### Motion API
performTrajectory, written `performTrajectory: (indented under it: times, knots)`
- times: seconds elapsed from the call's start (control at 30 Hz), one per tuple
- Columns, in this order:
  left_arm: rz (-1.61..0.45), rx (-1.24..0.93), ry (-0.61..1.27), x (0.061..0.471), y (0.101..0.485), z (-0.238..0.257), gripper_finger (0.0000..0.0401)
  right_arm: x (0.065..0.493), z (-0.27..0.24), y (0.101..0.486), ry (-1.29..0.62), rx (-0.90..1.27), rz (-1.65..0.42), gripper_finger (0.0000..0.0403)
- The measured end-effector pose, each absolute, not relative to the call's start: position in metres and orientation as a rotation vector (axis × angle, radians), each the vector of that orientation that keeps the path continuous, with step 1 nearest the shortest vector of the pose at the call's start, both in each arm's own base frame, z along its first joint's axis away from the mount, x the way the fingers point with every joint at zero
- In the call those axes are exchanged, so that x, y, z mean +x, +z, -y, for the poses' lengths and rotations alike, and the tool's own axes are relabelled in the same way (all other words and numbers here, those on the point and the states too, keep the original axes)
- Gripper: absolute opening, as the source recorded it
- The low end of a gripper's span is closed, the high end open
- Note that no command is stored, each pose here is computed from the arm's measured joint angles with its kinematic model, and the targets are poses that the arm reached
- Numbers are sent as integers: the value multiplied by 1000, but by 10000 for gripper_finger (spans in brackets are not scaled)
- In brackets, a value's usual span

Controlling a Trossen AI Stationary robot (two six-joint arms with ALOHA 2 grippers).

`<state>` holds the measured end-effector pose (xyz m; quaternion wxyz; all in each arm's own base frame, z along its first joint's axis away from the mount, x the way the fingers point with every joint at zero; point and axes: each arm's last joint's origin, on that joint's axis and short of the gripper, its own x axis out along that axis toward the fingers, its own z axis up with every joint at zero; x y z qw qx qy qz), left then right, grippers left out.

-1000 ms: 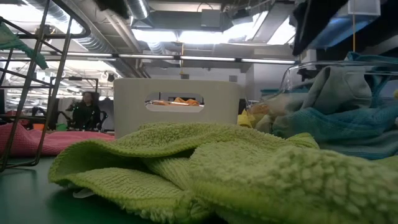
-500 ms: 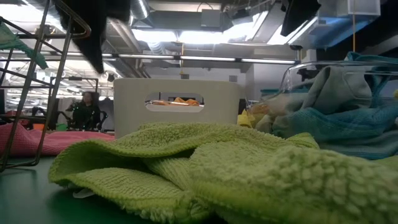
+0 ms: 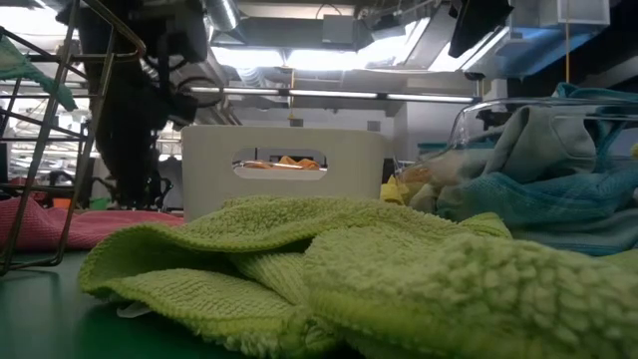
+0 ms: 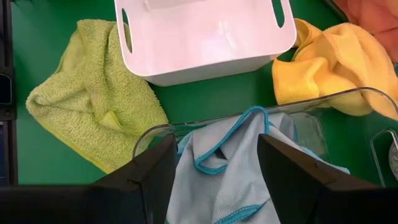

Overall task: Sort microfiber towel by color & place in baskets
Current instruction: Put the pink microfiber towel into the white bin

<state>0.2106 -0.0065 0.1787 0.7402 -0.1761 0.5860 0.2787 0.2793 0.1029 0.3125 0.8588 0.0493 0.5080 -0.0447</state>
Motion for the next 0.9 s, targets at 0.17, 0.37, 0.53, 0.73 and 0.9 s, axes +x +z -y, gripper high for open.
performTrajectory:
  times: [0.17,0.37,0.53,0.73,0.9]
  knots:
    - [-1261,-405,615,207,164,3,133,279,-103,312,-94,104,-1067,223]
    - [-1250,-410,613,199,145,3,133,279,-103,312,-94,104,-1067,223]
    - [-1245,-413,614,194,136,2,133,279,-103,312,-94,104,-1067,223]
    - [-1243,-414,614,193,135,2,130,279,-103,312,-94,104,-1067,223]
    - [-1216,-422,604,196,135,3,97,279,-103,312,-94,104,-1067,223]
